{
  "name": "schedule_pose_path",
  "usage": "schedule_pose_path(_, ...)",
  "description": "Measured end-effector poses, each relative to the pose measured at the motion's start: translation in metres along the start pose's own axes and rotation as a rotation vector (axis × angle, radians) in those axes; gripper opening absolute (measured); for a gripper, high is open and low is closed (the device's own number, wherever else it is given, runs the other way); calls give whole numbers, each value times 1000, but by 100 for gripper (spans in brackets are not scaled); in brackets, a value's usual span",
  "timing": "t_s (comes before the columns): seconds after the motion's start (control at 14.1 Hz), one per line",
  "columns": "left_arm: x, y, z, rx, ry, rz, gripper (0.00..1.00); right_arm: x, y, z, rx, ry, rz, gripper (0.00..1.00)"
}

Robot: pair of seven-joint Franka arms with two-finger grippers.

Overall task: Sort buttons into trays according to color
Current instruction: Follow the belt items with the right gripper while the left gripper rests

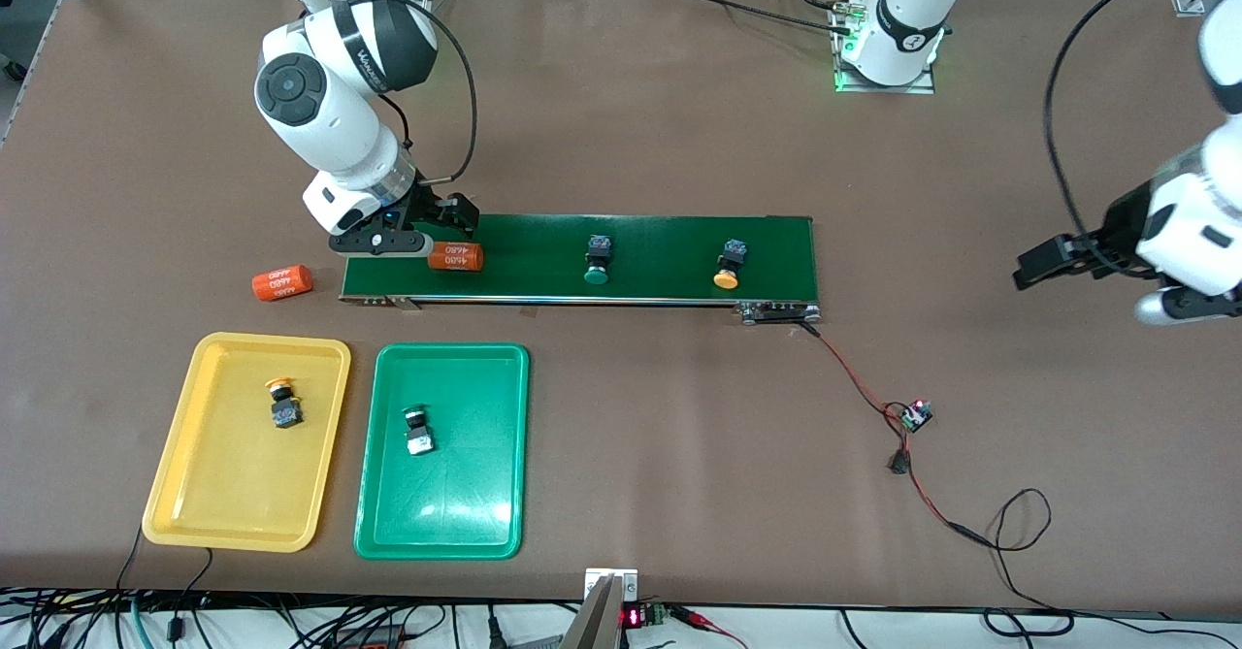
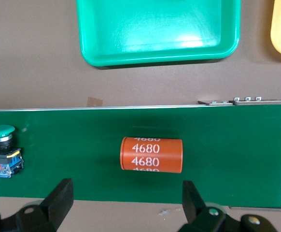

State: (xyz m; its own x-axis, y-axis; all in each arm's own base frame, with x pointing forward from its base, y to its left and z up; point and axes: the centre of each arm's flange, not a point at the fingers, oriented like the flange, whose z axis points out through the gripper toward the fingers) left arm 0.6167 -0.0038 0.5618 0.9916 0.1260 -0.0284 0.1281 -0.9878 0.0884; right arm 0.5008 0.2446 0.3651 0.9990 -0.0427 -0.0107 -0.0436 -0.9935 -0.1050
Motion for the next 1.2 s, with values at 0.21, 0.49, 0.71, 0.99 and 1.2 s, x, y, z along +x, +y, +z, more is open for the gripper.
schedule_pose_path(0.21, -10, 2, -1, 12, -32, 47, 100, 0, 0, 1, -1, -2, 8, 100)
schedule_pose_path(0.49, -30, 46, -18, 4, -29, 128, 100, -6, -14, 5, 2, -1, 16, 100)
schedule_pose_path(0.71, -40, 38, -22, 6, -79, 121, 100, -7, -17, 9, 3, -1, 15, 100)
schedule_pose_path(0.99, -23, 10, -31, -5, 29, 85, 100, -8, -21, 15, 3, -1, 22, 100)
schedule_pose_path(1.2, -29, 10, -42, -10, 47, 89, 100, -16, -43, 30, 13, 12, 20, 100)
